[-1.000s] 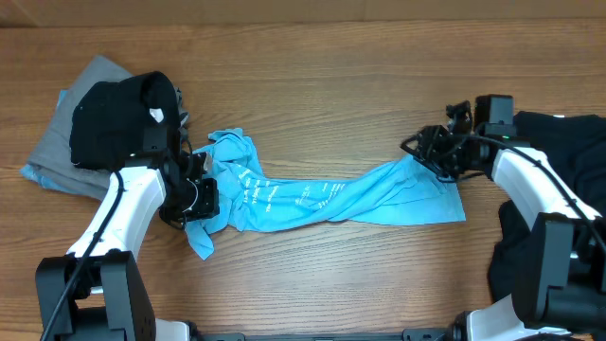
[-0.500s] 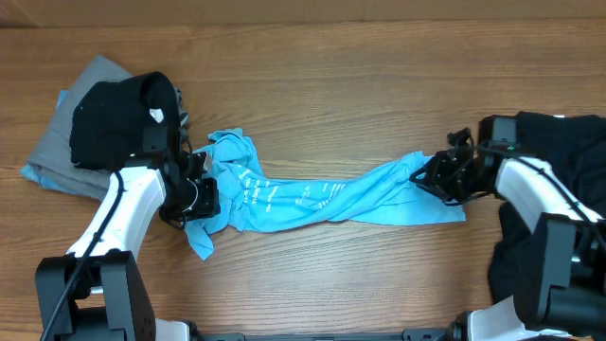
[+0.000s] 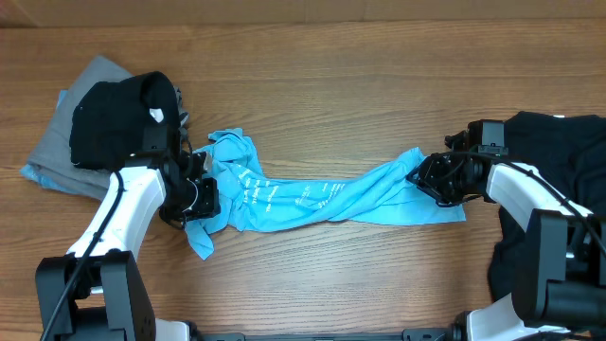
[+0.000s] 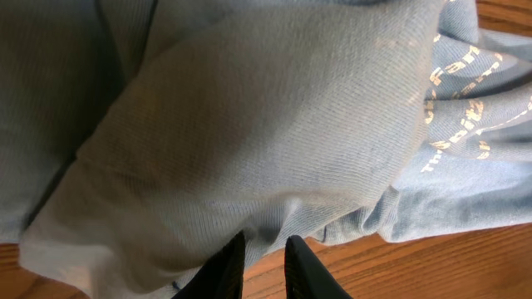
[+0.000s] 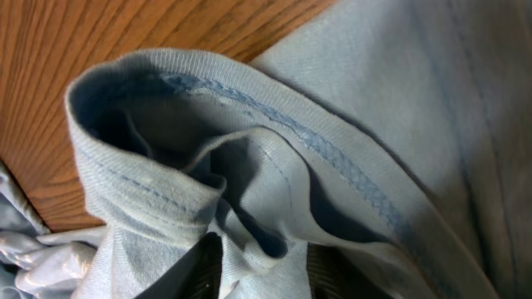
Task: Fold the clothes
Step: 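Hold the T-shirt with left gripper and pull right end rightward with right gripper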
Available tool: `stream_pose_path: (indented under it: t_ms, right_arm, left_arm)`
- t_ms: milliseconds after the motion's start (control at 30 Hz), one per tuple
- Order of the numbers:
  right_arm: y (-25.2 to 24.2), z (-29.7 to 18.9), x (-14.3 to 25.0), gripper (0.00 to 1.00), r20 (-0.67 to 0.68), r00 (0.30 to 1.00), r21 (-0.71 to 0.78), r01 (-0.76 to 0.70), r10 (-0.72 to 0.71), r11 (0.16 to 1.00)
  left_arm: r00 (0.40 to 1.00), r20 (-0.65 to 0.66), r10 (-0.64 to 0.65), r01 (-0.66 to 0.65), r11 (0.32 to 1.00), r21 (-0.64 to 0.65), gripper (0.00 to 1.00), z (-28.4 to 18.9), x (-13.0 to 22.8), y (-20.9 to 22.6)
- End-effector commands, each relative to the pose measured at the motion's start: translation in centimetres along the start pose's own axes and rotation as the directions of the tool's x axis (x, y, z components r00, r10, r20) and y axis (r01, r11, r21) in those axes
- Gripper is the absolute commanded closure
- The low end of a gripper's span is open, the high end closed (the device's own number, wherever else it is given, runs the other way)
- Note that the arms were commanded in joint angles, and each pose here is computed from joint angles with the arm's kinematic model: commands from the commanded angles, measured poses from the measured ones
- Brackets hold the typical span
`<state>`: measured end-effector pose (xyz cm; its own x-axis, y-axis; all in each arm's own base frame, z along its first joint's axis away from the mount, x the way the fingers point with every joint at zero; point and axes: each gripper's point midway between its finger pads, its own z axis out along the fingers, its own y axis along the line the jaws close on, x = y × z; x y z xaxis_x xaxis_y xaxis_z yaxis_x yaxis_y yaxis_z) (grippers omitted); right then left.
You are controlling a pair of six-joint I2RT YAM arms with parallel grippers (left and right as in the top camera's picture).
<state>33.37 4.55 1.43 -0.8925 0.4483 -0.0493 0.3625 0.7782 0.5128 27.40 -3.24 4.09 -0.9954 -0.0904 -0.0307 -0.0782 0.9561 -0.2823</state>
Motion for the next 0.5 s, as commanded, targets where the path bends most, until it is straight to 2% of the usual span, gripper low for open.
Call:
stream_pose_path:
  t_ms: [0, 167, 267, 333, 467]
  right_arm:
    - [0.2, 0.3, 0.0, 0.68, -0.003, 1.000, -0.021, -0.002, 0.002, 1.000]
    - [0.4, 0.3, -0.2, 0.75, 0.004, 1.000, -0.031, 0.003, -0.002, 1.000]
    - [0.5, 0.4, -0.1, 0.90, -0.002, 1.000, -0.037, 0.001, -0.001, 0.999]
    - [1.0, 0.4, 0.1, 0.96, -0.016, 1.000, -0.070, 0.002, -0.003, 0.998]
    - [2.2, 0.0, 0.3, 0.96, -0.033, 0.999, -0.132, 0.003, -0.008, 0.991]
  left_arm:
    - [1.000, 0.001, 0.005, -0.005, 1.000, 0.012, 0.79, 0.0, 0.2, -0.2]
    - [1.000, -0.004, 0.004, -0.004, 1.000, 0.012, 0.79, 0.0, 0.3, -0.2]
    - [1.000, -0.006, 0.003, -0.003, 1.000, 0.012, 0.79, 0.0, 0.3, -0.2]
    - [1.000, -0.006, 0.004, -0.004, 1.000, 0.012, 0.79, 0.0, 0.3, -0.2]
    - [1.000, -0.007, 0.004, -0.004, 1.000, 0.011, 0.79, 0.0, 0.4, -0.2]
